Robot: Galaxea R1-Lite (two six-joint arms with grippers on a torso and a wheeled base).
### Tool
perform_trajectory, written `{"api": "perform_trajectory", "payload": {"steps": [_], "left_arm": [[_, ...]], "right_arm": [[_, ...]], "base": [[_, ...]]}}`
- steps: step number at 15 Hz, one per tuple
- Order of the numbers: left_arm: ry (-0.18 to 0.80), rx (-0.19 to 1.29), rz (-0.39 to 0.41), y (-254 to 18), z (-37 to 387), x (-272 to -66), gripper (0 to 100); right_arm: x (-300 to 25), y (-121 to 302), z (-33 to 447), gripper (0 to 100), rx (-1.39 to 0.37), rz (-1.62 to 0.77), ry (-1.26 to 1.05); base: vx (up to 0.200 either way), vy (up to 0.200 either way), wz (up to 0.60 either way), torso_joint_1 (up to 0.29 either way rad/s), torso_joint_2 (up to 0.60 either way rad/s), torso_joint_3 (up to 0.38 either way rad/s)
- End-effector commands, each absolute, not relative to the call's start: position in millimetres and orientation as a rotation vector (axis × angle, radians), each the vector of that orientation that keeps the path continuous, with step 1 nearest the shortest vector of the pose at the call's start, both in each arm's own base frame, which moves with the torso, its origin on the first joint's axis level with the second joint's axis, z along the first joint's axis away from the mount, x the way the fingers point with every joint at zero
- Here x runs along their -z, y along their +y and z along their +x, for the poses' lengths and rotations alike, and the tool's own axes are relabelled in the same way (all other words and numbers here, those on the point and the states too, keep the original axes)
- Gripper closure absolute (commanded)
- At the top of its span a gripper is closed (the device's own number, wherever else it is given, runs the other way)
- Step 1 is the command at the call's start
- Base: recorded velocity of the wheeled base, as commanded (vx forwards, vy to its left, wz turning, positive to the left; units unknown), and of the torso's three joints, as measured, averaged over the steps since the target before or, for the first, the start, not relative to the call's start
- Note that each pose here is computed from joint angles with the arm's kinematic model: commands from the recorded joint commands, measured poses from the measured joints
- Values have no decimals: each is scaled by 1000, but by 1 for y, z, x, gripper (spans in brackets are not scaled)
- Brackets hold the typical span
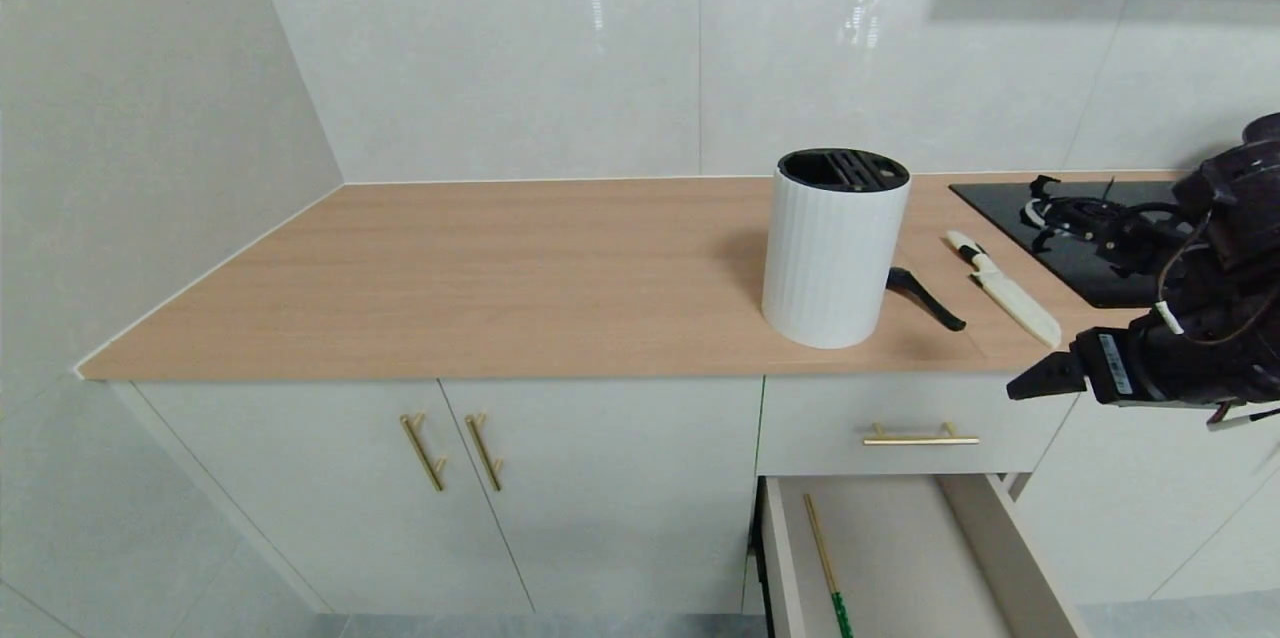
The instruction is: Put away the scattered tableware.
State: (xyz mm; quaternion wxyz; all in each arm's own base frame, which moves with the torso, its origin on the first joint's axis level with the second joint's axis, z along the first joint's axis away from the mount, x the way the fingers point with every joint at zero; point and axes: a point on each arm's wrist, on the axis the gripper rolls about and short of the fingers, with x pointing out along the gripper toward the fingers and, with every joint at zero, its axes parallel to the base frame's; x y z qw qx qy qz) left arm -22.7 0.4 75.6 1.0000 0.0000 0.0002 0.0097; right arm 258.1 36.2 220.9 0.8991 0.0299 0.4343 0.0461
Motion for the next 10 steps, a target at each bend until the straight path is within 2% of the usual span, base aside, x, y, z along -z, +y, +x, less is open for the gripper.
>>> {"api": "perform_trajectory", "payload": {"steps": [1,6,10], "left_arm": [[2,-20,0,0,-23,-76,0],[2,-20,0,0,-23,-76,0],[2,-20,0,0,-23,-76,0]], "right_arm": [[-212,35,278,0,-111,15,866],[-172,21,368,0,-215,-221,707],[-146,11,419,0,-256,-212,667]], "base": [[0,0,0,27,-66,-36],[0,0,0,0,0,0],[0,0,0,0,0,0]]}}
